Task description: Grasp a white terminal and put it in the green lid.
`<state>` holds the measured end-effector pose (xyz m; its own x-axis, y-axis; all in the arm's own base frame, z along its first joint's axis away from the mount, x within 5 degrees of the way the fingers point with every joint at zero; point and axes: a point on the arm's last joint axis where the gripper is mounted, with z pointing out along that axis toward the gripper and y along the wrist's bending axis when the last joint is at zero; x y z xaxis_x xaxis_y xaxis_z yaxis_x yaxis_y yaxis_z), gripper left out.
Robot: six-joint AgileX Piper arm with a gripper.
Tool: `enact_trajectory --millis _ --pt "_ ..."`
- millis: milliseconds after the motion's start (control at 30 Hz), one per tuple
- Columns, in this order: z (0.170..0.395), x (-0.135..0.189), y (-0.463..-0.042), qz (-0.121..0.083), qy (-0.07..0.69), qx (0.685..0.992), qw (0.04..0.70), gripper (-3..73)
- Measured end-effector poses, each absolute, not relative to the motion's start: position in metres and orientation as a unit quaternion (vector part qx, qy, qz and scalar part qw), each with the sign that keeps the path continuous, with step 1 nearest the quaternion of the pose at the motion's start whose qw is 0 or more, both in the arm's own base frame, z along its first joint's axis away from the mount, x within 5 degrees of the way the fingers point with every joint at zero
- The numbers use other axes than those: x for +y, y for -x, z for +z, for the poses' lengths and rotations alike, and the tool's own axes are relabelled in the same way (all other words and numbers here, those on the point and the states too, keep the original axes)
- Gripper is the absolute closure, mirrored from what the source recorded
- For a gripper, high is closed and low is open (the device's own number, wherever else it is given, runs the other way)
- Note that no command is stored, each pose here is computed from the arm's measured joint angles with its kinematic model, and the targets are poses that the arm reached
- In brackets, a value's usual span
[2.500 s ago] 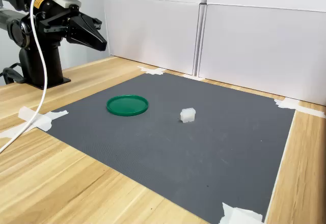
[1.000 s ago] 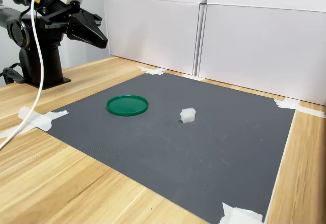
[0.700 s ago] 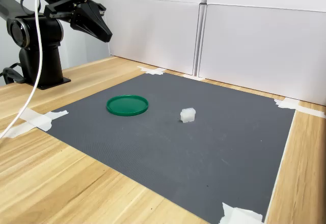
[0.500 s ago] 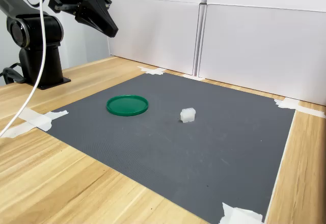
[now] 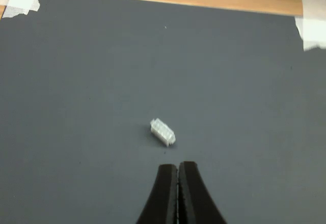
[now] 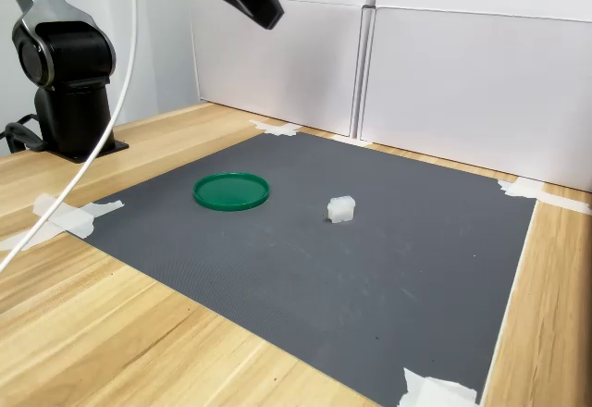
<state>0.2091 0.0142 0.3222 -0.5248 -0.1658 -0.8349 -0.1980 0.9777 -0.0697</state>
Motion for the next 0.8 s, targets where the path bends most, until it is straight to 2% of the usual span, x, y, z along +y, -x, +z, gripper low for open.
enact_trajectory --millis 200,400,600,733,800 --pt "0.332 0.018 -0.236 0.033 0.125 0.889 0.439 71.6" --pt "0.335 0.022 -0.255 0.019 0.222 0.895 0.386 71.6" --pt "0.332 0.028 -0.269 0.027 0.321 0.888 0.328 70.5" --pt "0.327 0.028 -0.273 0.023 0.359 0.88 0.312 63.6" --pt "0.324 0.028 -0.274 0.022 0.367 0.878 0.307 56.3"
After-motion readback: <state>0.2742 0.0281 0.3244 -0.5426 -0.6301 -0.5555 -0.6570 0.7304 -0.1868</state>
